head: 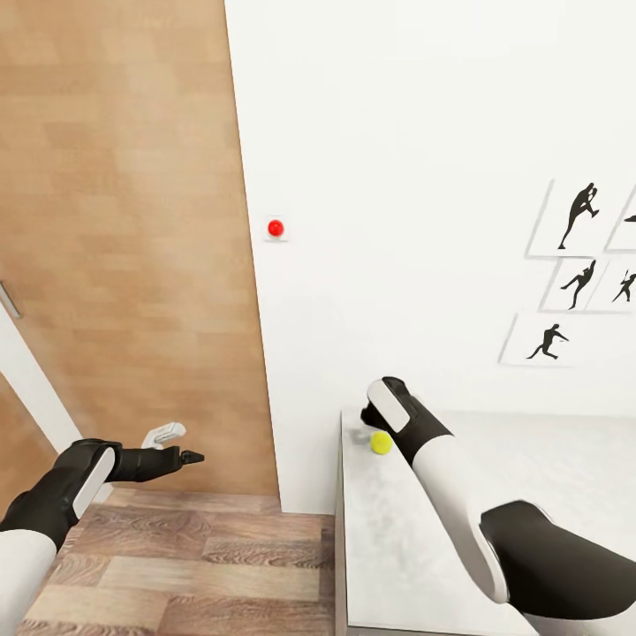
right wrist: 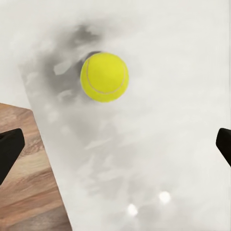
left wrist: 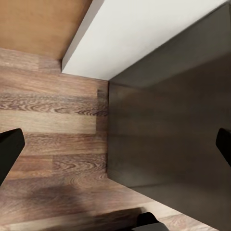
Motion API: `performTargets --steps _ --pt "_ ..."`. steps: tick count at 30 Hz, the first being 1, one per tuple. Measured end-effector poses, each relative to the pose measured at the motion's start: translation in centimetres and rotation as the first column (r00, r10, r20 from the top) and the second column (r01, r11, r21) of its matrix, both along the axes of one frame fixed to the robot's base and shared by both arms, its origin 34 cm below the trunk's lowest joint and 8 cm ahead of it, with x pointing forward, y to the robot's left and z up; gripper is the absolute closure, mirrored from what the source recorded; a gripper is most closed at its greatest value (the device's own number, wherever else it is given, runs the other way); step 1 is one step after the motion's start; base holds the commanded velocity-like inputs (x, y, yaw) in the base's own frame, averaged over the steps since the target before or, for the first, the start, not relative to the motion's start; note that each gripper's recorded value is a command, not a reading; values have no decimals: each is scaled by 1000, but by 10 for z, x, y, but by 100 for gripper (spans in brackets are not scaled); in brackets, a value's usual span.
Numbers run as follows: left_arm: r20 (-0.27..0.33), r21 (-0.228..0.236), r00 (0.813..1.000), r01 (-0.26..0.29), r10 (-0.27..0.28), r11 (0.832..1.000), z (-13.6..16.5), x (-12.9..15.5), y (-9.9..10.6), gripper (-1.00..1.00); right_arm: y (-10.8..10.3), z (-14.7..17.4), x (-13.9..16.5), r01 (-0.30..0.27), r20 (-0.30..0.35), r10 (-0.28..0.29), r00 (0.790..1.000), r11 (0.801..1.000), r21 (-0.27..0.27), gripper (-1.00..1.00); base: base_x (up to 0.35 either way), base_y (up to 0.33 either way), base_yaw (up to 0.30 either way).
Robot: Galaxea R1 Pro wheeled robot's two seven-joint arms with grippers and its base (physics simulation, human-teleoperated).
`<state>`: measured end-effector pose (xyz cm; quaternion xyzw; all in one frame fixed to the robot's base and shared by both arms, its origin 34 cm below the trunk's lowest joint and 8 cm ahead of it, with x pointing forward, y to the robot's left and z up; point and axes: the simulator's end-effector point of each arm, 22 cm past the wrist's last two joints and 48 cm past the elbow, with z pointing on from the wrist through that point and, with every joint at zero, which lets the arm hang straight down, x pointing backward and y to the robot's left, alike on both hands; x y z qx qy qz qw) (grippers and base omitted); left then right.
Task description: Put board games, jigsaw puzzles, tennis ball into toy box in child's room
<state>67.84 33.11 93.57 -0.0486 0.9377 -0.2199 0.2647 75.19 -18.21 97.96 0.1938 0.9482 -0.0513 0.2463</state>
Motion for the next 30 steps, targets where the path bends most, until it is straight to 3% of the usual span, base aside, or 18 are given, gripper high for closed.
performTargets --steps 30 --pt "-3 2 1000 3 -3 1000 -1 -1 -1 -100 -3 -1 4 13 29 -13 999 1000 -2 -100 35 24 0"
